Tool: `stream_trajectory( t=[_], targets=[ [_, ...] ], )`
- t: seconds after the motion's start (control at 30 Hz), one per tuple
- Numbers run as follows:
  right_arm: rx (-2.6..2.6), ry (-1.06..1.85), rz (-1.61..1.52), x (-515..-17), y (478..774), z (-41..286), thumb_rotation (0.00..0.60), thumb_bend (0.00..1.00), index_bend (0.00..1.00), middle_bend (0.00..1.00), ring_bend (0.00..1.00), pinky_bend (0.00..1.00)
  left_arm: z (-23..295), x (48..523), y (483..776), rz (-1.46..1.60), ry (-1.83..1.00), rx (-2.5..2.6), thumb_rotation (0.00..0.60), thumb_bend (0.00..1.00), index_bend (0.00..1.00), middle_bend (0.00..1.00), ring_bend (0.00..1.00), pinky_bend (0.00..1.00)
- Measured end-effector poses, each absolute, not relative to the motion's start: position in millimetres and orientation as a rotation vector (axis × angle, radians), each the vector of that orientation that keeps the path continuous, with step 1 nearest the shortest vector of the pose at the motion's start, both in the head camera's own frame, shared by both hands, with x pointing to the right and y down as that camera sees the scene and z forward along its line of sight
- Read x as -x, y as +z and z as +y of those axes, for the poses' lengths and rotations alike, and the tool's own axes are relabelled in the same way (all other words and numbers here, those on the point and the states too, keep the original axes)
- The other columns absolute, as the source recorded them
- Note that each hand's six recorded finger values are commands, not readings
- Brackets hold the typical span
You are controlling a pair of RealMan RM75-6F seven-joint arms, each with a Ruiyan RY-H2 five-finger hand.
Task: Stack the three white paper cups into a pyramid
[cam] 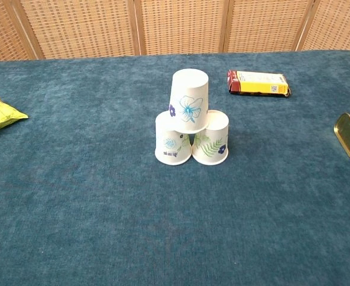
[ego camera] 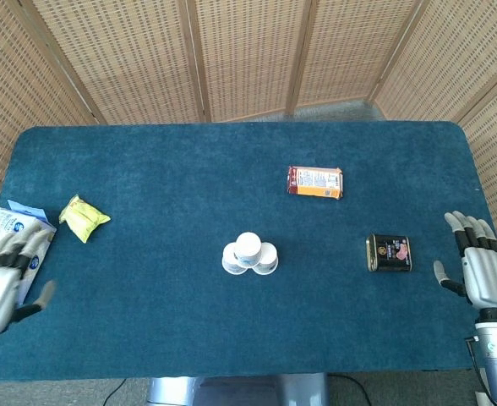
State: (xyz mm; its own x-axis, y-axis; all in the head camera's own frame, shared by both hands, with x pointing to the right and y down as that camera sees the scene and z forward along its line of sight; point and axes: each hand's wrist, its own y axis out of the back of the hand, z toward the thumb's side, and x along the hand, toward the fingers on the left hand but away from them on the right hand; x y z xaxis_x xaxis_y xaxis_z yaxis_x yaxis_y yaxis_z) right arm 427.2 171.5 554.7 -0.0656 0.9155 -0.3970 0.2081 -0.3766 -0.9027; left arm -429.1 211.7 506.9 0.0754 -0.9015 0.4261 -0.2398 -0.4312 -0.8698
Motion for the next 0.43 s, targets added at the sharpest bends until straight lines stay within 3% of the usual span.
stream_trajectory(
  t=[0.23, 0.43],
  targets=[
    [1.573, 1.466, -1.260, -431.0, 550.3, 173.7, 0.600, 0.45, 0.00, 0.00, 0.00, 0.00, 264.4, 485.2, 503.3, 1.271, -1.511, 1.672, 0.600, 0.48, 0.00, 0.00, 0.00, 0.00],
    [1.567, 1.486, -1.271, -435.5, 551.6, 177.3, 0.600, 0.45, 0.00, 0.00, 0.00, 0.00, 272.6, 492.7, 511.2, 1.301, -1.520, 1.676, 0.600, 0.48, 0.00, 0.00, 0.00, 0.00]
  ],
)
